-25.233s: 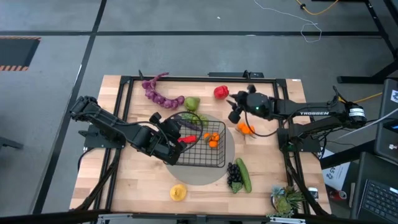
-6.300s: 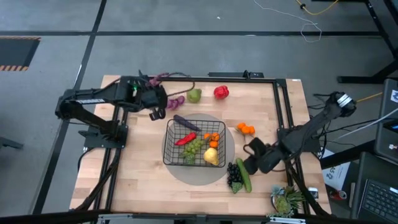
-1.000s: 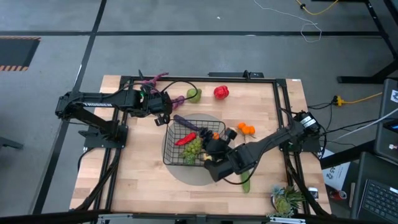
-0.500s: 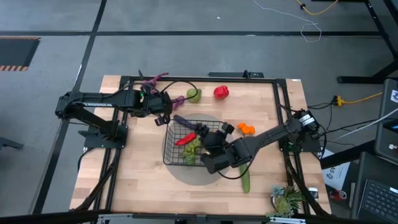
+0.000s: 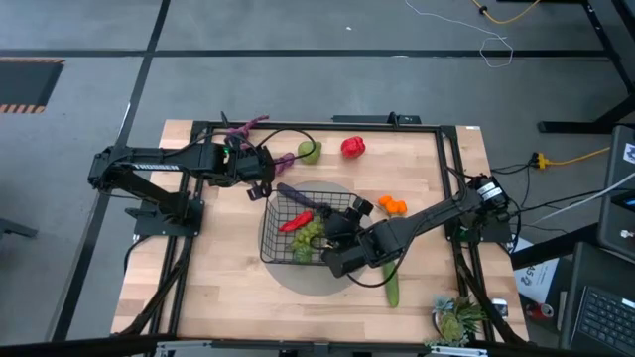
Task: Build produce basket
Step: Put the green cucumber into the black wire basket
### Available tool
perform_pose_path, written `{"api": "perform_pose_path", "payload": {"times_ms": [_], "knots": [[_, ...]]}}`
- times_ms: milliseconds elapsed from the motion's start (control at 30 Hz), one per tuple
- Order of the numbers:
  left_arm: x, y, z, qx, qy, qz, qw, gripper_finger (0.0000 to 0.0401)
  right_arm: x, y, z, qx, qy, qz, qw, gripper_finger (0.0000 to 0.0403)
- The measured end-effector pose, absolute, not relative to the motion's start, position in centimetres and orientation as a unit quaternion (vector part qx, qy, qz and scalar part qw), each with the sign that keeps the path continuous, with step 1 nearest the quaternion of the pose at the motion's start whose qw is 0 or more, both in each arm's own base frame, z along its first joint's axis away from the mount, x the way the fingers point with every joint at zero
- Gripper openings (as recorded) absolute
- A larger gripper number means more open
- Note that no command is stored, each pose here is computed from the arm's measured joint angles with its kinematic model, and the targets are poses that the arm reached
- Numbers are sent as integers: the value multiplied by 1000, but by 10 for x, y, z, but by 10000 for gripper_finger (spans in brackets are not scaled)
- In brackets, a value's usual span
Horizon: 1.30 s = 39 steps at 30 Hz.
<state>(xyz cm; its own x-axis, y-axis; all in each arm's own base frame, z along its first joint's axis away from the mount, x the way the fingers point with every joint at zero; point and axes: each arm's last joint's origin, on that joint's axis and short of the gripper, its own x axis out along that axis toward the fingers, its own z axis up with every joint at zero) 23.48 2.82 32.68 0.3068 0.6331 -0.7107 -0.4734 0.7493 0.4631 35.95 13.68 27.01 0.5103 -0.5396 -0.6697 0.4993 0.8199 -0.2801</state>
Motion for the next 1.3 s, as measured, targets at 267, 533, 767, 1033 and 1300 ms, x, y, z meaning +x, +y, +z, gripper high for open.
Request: {"api": "perform_pose_path", "payload": {"times_ms": [267,533,767,1033,1300], "knots": [[236,28,327,81,472,345,808,85,334,136,263,76,556,-274,781,190],[236,28,328,81,470,345,808,85,292,165,290,156,624,-313,698,179],[241,28,330,73,448,347,820,85,259,205,291,124,586,-315,736,178],[241,28,330,73,447,347,821,85,240,236,266,209,524,-353,746,178],[241,28,330,73,446,347,822,85,238,237,224,338,506,-416,676,178]]}}
